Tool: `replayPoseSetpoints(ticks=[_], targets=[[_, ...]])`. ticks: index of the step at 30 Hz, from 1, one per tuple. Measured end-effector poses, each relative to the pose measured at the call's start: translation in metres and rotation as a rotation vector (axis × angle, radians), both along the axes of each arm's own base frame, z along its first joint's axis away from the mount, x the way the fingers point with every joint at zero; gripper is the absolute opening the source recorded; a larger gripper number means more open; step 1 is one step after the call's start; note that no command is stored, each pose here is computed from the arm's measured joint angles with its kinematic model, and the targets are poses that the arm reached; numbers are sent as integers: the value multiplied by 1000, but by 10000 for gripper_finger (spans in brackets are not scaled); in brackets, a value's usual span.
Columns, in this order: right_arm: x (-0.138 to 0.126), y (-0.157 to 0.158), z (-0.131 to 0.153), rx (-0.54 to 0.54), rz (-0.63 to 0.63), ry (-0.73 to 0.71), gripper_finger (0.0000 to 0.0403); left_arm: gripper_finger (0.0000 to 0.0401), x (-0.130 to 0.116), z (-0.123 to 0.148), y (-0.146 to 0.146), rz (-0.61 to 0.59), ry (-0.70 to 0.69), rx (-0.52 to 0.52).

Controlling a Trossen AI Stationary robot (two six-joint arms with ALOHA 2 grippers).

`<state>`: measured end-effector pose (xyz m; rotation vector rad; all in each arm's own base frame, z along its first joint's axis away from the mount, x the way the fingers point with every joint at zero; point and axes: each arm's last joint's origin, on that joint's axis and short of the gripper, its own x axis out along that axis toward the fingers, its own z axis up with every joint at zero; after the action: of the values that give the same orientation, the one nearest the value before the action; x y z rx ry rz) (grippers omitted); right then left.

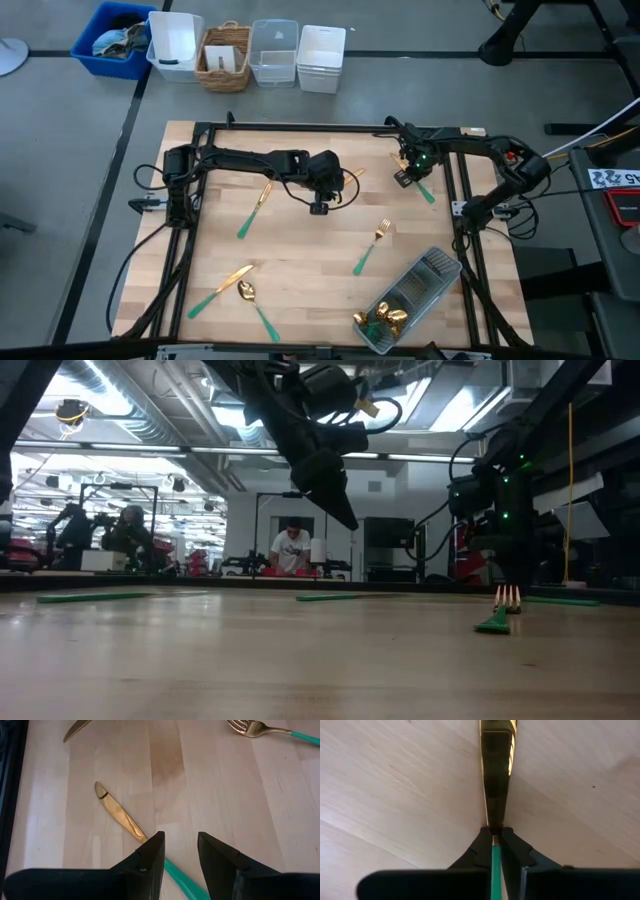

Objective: Sort silverware
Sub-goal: Put the top right table knife into the utensil organizer

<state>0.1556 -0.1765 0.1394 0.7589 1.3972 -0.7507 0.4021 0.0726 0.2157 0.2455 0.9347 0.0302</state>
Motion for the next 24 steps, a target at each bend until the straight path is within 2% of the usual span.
replayPoseSetpoints(ticks=[4, 12, 24], targets=[[0, 0, 0, 0, 0, -1, 43, 109, 0, 0, 0, 0, 0, 0], [1, 1, 0, 45, -1, -52, 47, 109, -3, -1, 8, 14, 15, 0], [7, -2, 6, 80, 5, -104, 48, 109, -7, -2, 24, 9, 12, -90]])
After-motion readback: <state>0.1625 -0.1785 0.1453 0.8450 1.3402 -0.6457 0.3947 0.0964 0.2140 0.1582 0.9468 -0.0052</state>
